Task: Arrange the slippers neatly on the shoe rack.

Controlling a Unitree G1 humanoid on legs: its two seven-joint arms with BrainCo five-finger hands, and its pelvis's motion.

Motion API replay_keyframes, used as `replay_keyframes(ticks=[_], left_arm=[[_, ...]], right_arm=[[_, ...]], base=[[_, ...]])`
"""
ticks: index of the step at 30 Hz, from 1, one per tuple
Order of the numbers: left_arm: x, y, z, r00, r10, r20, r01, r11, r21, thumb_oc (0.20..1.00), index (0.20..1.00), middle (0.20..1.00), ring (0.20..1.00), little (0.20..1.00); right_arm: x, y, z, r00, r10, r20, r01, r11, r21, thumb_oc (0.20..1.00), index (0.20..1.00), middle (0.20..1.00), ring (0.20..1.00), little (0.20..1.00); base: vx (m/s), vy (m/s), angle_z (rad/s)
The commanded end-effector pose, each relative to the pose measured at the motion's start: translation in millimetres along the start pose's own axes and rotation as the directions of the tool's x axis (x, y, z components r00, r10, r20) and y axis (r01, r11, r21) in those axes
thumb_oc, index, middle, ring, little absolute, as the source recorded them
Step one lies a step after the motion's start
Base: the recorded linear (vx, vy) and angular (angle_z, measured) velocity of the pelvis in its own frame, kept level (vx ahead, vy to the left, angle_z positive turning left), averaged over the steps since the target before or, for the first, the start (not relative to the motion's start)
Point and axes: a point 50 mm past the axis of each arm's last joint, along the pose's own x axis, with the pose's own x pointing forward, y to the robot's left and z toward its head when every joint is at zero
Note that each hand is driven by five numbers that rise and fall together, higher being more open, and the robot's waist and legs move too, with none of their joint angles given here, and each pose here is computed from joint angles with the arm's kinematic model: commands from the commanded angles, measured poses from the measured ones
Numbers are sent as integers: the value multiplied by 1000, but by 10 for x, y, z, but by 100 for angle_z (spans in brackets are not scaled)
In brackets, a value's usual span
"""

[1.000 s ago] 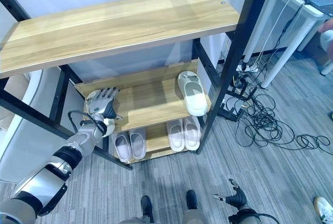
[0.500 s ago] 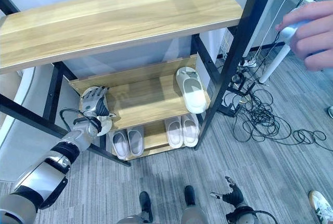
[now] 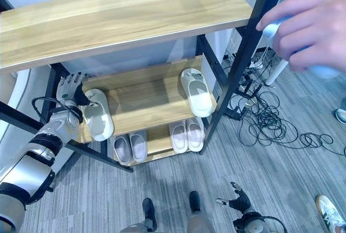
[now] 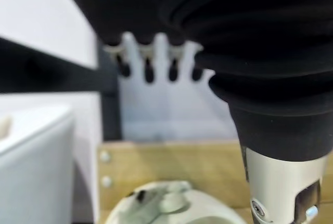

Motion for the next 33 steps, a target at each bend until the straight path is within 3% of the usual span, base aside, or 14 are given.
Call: replay_keyframes(ticks=[1,7,17,18,19,22,28,33], left_arm=[[238,480,-68,991,124,-49,-124,992,5,1000,1000,1000,1000,1000],[261,528,-112,992,111,-52,-109,993,43,1000,1000,1000,1000,1000],[302,580,-139,985,104,-137,-108,994,-25,1000,1000,1000,1000,1000],[292,538,-140,986,81,-147,-88,995,-39,410,410,410,410,410],[272,473,-139,985,55,-164,-67,995,-70,200,200,200,200,200],[263,385,-28,985,19,-174,-51,982,-184,200,200,200,200,200],[251,278,225,993,-10,-120,-22,966,-259,200,200,200,200,200],[243,294,761,997,38,64,-17,955,-297,200,200,200,200,200]], right_arm=[[69,-91,196,996,-5,90,8,1000,-25,1000,1000,1000,1000,1000],[136,27,317,992,28,121,-21,998,-56,1000,1000,1000,1000,1000],[244,225,459,991,44,125,-36,997,-72,1000,1000,1000,1000,1000],[251,242,478,990,48,130,-40,997,-71,1000,1000,1000,1000,1000],[256,270,490,990,56,131,-46,996,-73,1000,1000,1000,1000,1000],[278,331,513,990,74,122,-64,995,-79,1000,1000,1000,1000,1000],[296,351,526,990,82,115,-72,993,-95,1000,1000,1000,1000,1000],[312,299,533,992,60,112,-49,994,-101,1000,1000,1000,1000,1000]], base=[[0,0,0],[-27,-1,-2],[-6,4,0],[0,0,0],[0,0,0],[0,0,0],[0,0,0],[0,0,0]])
